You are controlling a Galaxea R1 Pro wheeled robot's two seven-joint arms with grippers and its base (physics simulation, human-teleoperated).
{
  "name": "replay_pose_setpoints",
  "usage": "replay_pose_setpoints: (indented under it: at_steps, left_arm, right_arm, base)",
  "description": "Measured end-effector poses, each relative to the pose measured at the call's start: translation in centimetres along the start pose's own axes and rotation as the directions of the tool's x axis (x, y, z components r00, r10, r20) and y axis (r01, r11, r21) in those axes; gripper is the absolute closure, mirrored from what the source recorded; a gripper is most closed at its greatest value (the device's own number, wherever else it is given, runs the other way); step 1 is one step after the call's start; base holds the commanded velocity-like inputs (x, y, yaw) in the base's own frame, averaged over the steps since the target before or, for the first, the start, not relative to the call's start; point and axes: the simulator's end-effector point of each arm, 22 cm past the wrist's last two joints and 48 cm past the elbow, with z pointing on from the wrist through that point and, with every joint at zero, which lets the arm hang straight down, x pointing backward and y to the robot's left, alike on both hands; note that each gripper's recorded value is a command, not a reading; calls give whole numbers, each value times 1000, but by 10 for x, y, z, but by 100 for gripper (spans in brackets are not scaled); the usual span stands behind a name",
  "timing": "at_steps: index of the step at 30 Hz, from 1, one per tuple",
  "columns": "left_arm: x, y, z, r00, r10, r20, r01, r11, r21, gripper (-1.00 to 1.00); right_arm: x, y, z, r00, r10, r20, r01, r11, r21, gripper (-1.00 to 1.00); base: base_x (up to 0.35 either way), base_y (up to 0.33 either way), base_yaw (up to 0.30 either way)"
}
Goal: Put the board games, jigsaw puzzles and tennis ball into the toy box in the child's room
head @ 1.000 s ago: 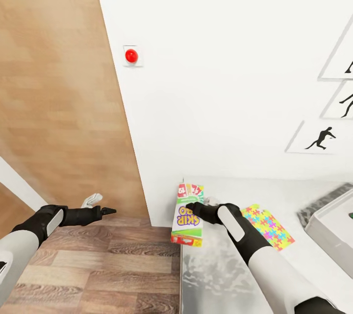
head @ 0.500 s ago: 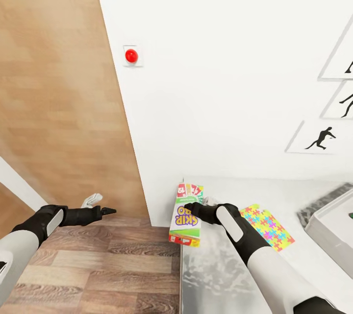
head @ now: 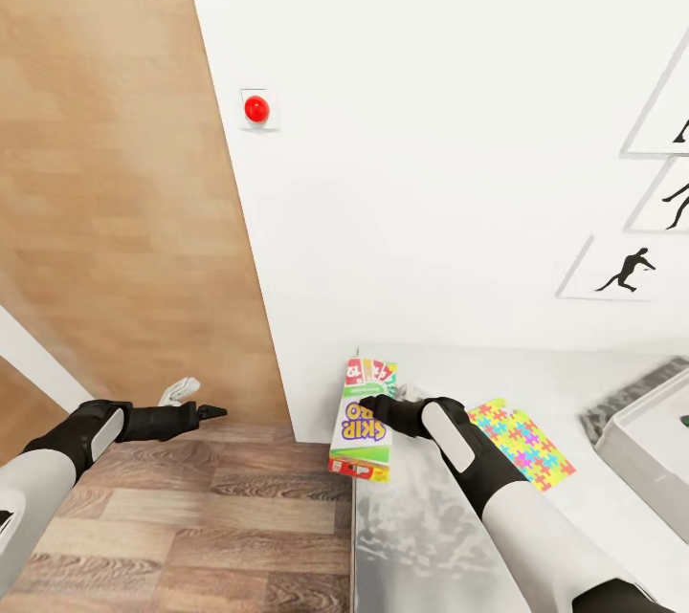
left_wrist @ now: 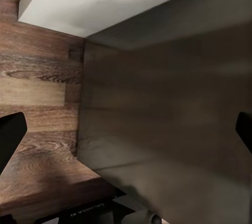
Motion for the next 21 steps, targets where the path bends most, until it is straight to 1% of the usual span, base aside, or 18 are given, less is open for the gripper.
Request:
replay_pose_setpoints:
  at_steps: [6, 21]
  left_arm:
    - [0, 0, 0, 1000, 0, 0, 0, 1000, 0, -100]
    - [0, -1, 0, 1000, 0, 0, 0, 1000, 2, -100]
  right_arm:
    - [-3, -5, -1, 1000, -2, 6, 2, 1000, 7, -100]
    - [-8, -2, -4, 1000, -6, 15, 6, 1000, 3, -100]
  base:
    - [0, 0, 0]
    - [0, 0, 0]
